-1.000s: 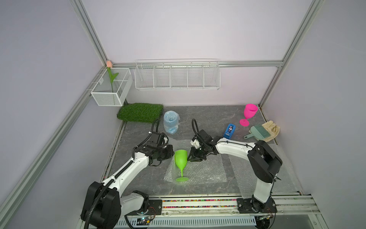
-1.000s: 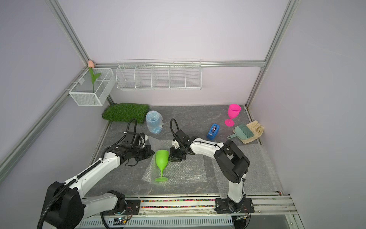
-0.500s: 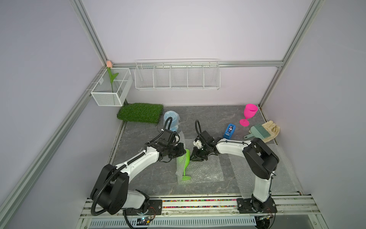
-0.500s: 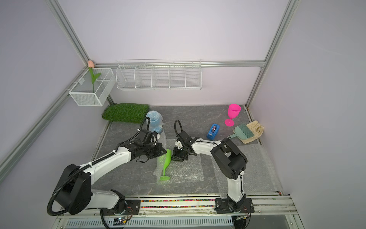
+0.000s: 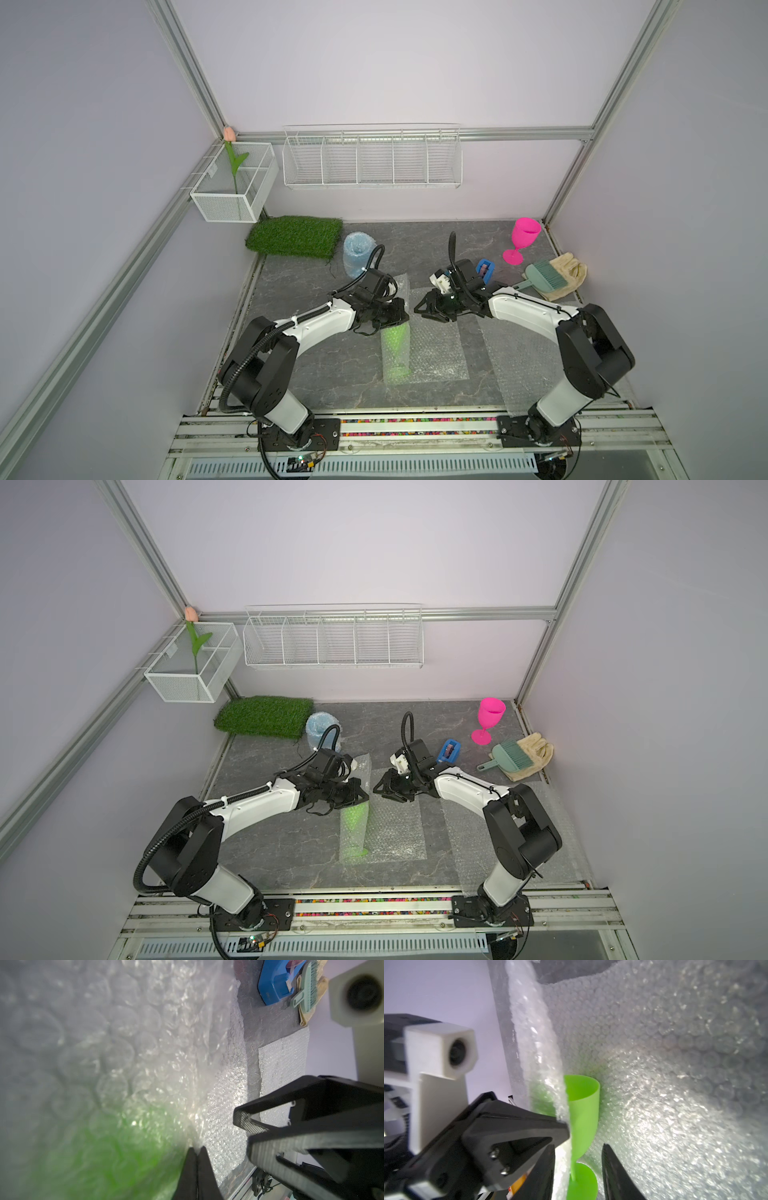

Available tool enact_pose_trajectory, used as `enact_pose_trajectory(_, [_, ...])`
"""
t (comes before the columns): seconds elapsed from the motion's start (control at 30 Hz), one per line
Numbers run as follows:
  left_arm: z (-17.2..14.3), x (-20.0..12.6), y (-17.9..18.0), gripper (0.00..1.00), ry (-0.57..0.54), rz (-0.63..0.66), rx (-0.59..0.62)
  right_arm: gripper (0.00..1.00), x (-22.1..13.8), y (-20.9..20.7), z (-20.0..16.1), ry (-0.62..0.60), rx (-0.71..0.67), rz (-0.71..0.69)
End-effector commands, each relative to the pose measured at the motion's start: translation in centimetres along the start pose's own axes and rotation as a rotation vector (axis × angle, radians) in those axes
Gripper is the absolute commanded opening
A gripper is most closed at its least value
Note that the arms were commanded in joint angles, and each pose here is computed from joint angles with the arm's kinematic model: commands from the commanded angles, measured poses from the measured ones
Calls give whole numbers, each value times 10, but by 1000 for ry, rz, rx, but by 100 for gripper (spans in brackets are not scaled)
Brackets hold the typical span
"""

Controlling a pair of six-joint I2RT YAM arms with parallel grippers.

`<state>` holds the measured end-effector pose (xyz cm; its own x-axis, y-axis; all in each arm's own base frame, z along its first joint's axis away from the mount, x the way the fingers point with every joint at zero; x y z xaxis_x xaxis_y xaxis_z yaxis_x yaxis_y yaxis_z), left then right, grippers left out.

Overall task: Wrap wine glasses in bubble wrap
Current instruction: Wrap the wine glass in bubble wrap.

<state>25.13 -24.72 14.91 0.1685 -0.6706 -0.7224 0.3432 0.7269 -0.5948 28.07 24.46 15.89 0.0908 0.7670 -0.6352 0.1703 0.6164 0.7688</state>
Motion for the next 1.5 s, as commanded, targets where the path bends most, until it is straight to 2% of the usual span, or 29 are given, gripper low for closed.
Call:
enact_pose_trajectory(0.0, [6, 5, -4, 0, -9, -16, -4, 42, 11, 10, 8, 48, 9, 70])
enact_pose_trajectory(0.13, [5, 5, -6, 0, -9, -23, -1, 40, 28, 11, 18, 91, 23, 93])
enact_pose_trajectory(0.47, [7, -3, -8, 2, -28, 9, 5, 8, 36, -12, 25, 88, 54, 55])
enact_pose_trajectory(0.67, [15, -28, -15, 34, -68, 88, 32, 7, 33, -17, 28, 79, 47, 31])
enact_pose_trajectory(0.8, [16, -41, -16, 47, -80, 161, 52, 7, 33, -18, 29, 80, 44, 27])
enact_pose_trajectory(1.0, [6, -46, -2, 69, 15, 312, 107, 7, 32, -24, 29, 82, 47, 5])
enact_pose_trajectory(1.2, [-1, -31, 6, 84, 143, 325, 140, 7, 30, -32, 29, 80, 50, -23])
enact_pose_trajectory(1.47, [2, -5, 6, 98, 202, 254, 150, 7, 23, -45, 30, 66, 62, -61])
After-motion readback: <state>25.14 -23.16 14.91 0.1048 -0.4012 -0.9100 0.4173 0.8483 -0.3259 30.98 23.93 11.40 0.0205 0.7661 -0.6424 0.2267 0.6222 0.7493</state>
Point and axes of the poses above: each gripper's point midway between its finger pads, its own x axis out along the fingers, its own y axis along the line the jaws close on, z = x × y, the point moved 8 cm from there along -x, back along the fingers, and after that the axes turned 11 degrees about x, right-handed, at the moved point
